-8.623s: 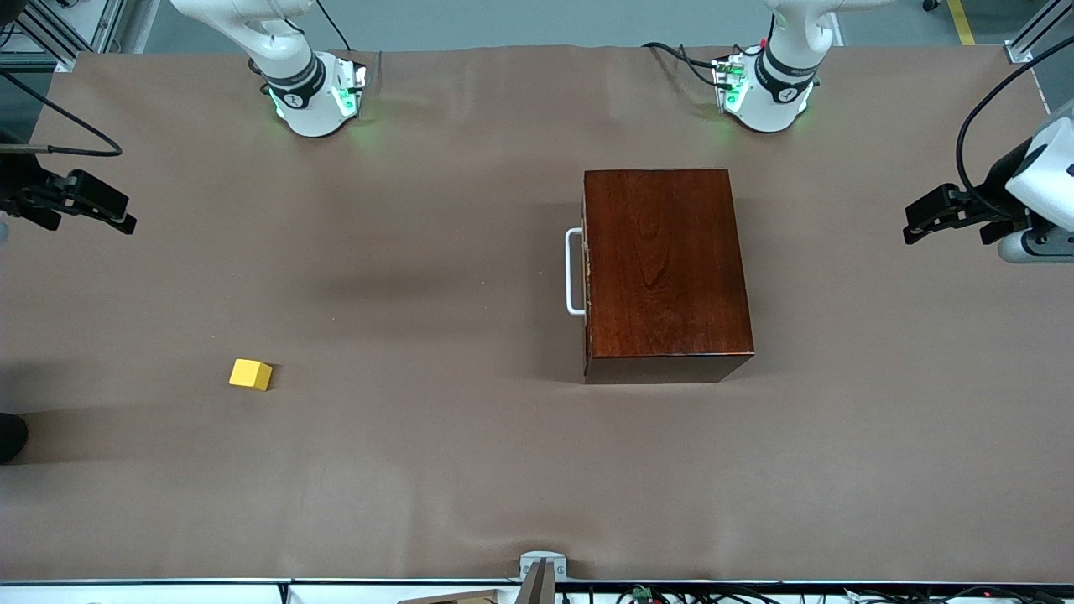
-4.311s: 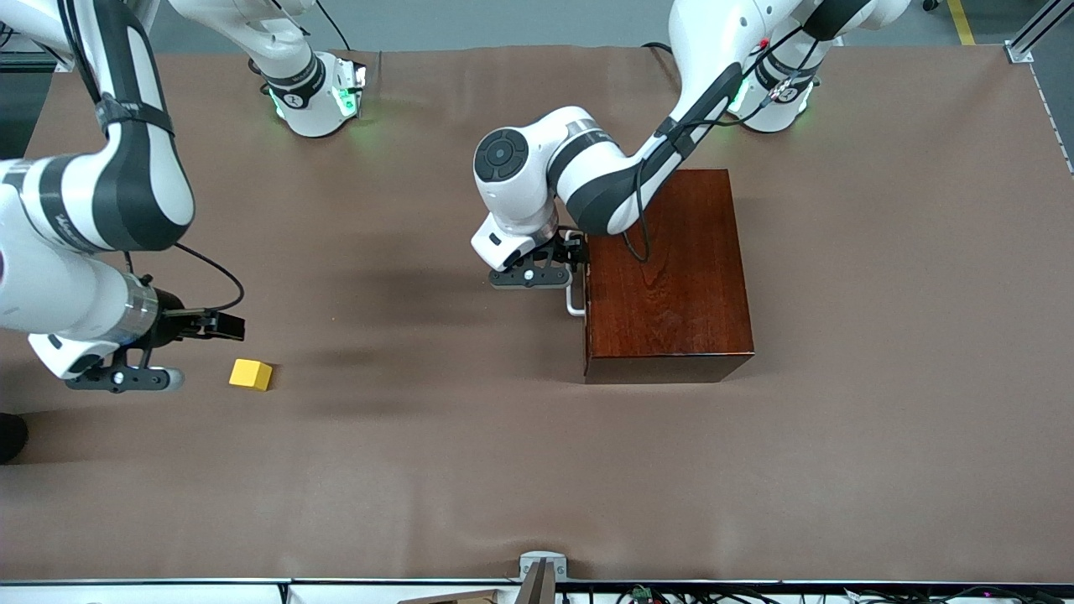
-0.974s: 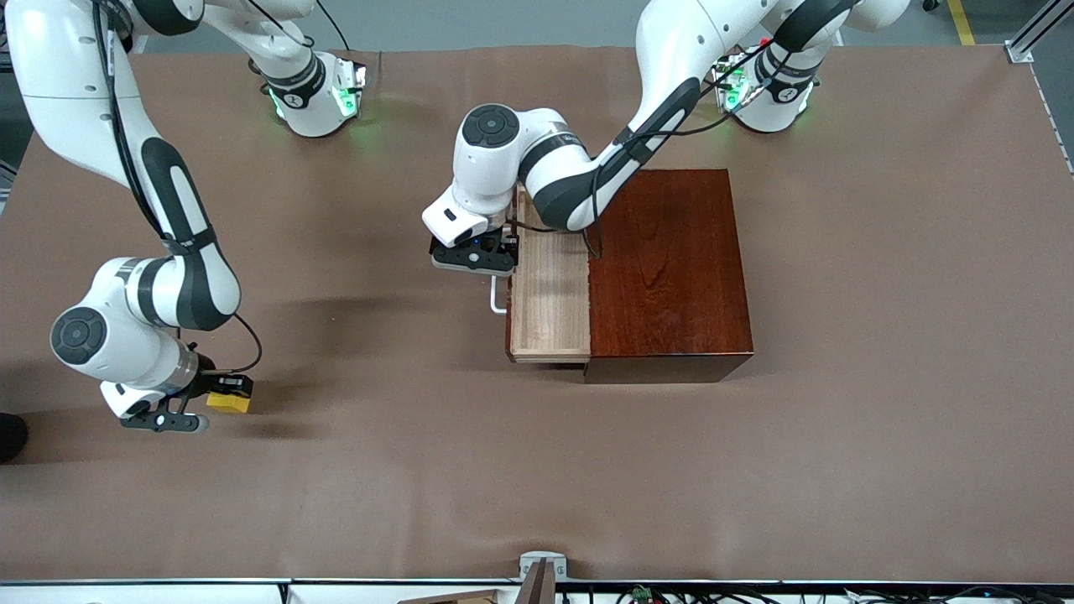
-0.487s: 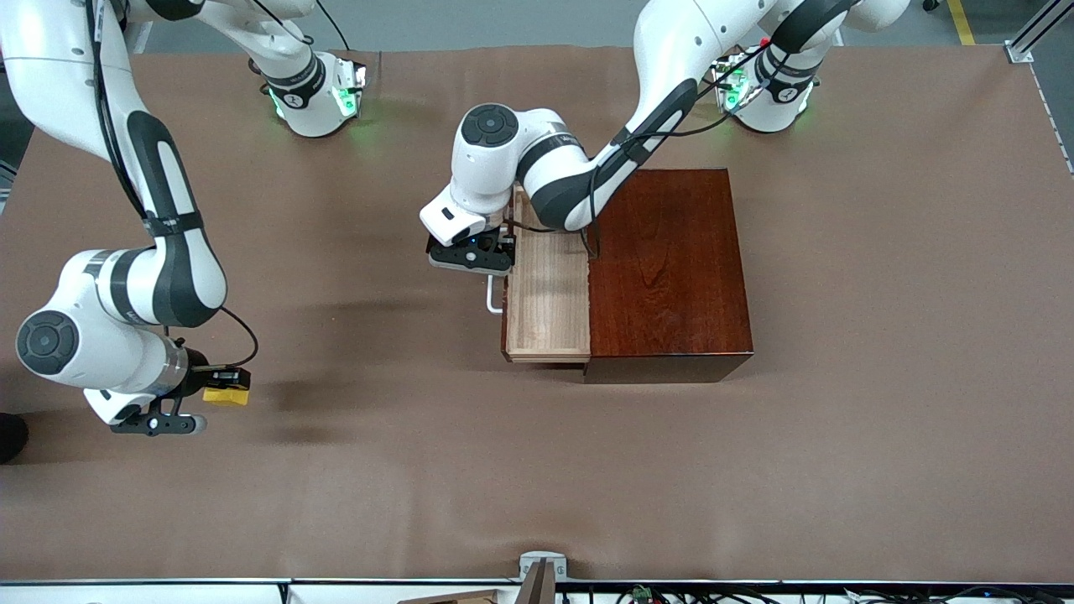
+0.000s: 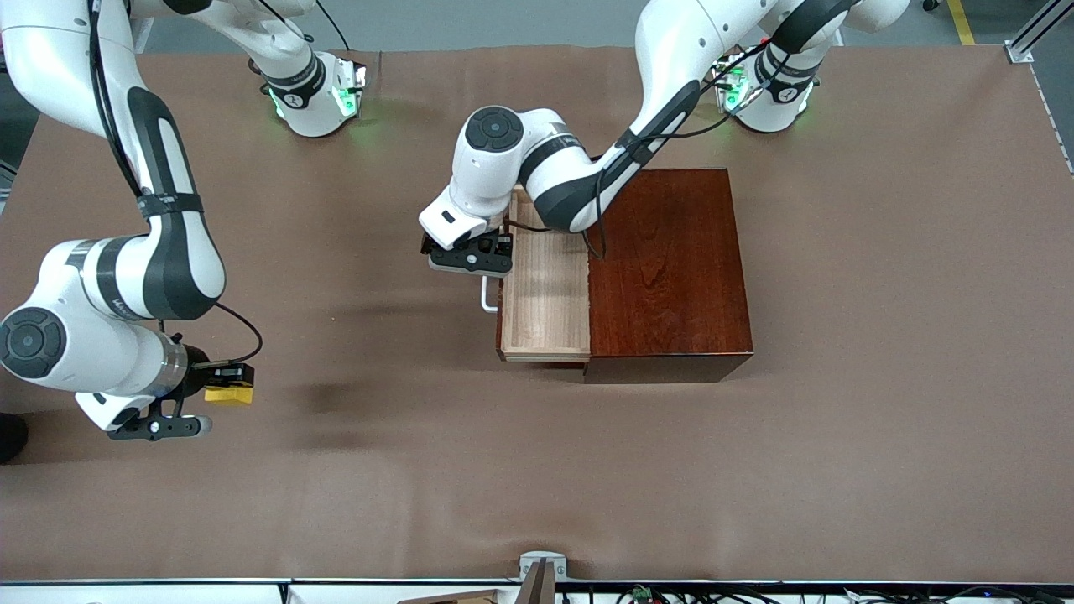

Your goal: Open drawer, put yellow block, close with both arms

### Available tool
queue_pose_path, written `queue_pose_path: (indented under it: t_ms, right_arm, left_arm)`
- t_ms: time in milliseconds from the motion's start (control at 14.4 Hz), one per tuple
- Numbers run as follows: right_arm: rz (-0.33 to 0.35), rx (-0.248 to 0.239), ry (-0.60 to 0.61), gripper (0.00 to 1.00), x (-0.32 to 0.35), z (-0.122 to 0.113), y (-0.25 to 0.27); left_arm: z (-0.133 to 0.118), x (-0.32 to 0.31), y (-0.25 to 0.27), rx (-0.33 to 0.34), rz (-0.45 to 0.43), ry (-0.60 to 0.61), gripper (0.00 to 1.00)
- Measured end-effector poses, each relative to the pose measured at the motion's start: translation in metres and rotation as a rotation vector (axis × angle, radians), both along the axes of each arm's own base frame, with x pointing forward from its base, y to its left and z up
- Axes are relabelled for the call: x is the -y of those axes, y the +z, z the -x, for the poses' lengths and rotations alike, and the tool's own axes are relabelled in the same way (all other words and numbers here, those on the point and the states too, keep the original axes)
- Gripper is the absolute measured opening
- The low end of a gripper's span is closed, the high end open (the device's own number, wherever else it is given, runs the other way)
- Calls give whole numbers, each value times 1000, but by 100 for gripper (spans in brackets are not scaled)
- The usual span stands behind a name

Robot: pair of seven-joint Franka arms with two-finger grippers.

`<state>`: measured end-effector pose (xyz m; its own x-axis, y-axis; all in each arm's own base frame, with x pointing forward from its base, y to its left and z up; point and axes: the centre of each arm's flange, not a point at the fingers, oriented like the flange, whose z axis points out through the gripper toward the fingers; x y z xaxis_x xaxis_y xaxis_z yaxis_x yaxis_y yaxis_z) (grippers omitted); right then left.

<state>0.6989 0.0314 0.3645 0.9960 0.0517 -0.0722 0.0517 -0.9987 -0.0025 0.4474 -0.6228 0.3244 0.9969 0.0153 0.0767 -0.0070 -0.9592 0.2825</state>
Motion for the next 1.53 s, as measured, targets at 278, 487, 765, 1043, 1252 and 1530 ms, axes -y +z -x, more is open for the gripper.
queue_pose_path:
  t_ms: [278,487,765,1043,1252,1530]
  right_arm:
    - [-36,9,146,56,-37,7,29]
    - [-57,12,262,56,-59,15,51]
    - [-91,39,436,56,-97,26,77]
    - [-128,48,608,56,-146,44,100]
    - [-153,31,682,56,-181,60,108]
    - [-191,42,796,56,-243,86,116]
  left_arm:
    - [-4,2,44,-17,39,35,100]
    - [-18,-22,91,-13,1,70,100]
    - [-72,-124,167,-33,-148,116,100]
    - [-119,-260,231,-41,-273,-6,100]
    - [-141,-349,254,-97,-287,-82,100]
    - [-138,-421,283,-116,-296,-105,100]
